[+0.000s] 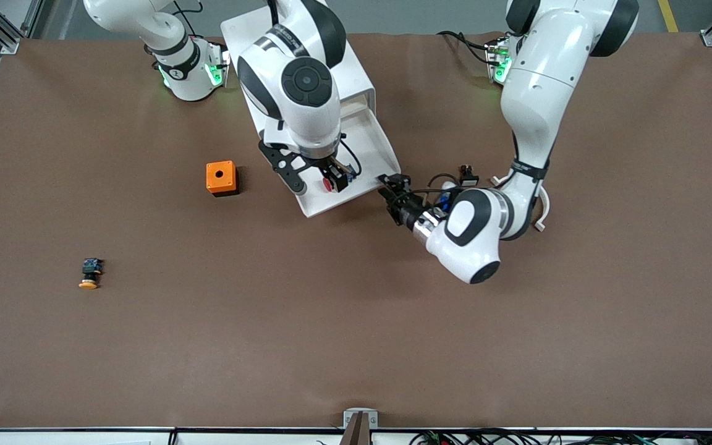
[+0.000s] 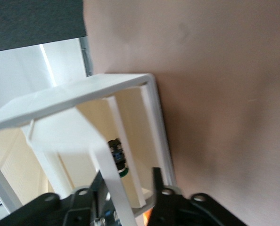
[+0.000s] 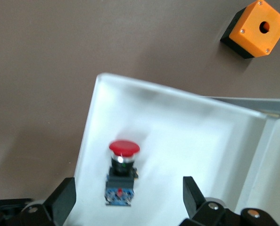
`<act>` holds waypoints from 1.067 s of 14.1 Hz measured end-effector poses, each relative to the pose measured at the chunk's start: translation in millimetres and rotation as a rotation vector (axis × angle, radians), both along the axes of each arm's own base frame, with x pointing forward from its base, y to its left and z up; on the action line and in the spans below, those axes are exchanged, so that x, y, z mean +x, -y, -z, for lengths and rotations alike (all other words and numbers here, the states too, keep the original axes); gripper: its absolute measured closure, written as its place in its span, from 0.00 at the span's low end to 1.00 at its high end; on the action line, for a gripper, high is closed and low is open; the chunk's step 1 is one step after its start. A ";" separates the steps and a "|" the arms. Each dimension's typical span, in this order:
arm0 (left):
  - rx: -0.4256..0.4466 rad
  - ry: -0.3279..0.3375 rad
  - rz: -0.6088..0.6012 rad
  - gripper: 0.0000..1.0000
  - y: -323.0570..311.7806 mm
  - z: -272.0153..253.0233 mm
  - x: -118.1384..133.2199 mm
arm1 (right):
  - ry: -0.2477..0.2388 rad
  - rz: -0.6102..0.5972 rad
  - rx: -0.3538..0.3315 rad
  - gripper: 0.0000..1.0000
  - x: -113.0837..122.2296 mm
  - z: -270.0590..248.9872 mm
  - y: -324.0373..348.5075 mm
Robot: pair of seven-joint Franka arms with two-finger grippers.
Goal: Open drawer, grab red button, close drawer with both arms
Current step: 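Grasp the red button with the right gripper while the left gripper releases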
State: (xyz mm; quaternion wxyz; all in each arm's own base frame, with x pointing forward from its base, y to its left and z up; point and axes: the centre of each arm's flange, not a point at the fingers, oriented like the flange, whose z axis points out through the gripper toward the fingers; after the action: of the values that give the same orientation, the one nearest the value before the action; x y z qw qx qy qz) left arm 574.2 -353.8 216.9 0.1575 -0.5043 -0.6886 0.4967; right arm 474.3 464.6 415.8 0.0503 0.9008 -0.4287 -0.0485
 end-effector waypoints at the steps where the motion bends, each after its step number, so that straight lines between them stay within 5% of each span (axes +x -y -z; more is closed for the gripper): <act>1: -0.014 0.029 0.008 0.36 -17.7 -6.7 12.7 | -0.001 -0.002 -0.003 0.00 -3.1 6.8 -5.8; 4: -0.028 0.110 0.050 0.01 -58.5 -31.4 41.8 | 0.013 0.025 0.002 0.00 -7.0 27.4 -19.8; 10: 0.051 0.260 0.206 0.00 -86.4 -52.0 55.2 | -0.033 0.133 0.028 0.00 18.9 47.9 5.1; 15: 0.057 0.454 0.394 0.00 -118.6 -95.7 70.5 | -0.047 0.128 0.030 0.00 14.8 67.4 -4.4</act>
State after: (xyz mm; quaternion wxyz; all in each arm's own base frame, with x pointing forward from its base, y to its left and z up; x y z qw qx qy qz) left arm 644.7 -235.2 312.5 0.1071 -0.7215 -0.6089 0.3117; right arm 489.1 469.0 348.4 0.0436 0.8708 -0.4833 -0.0793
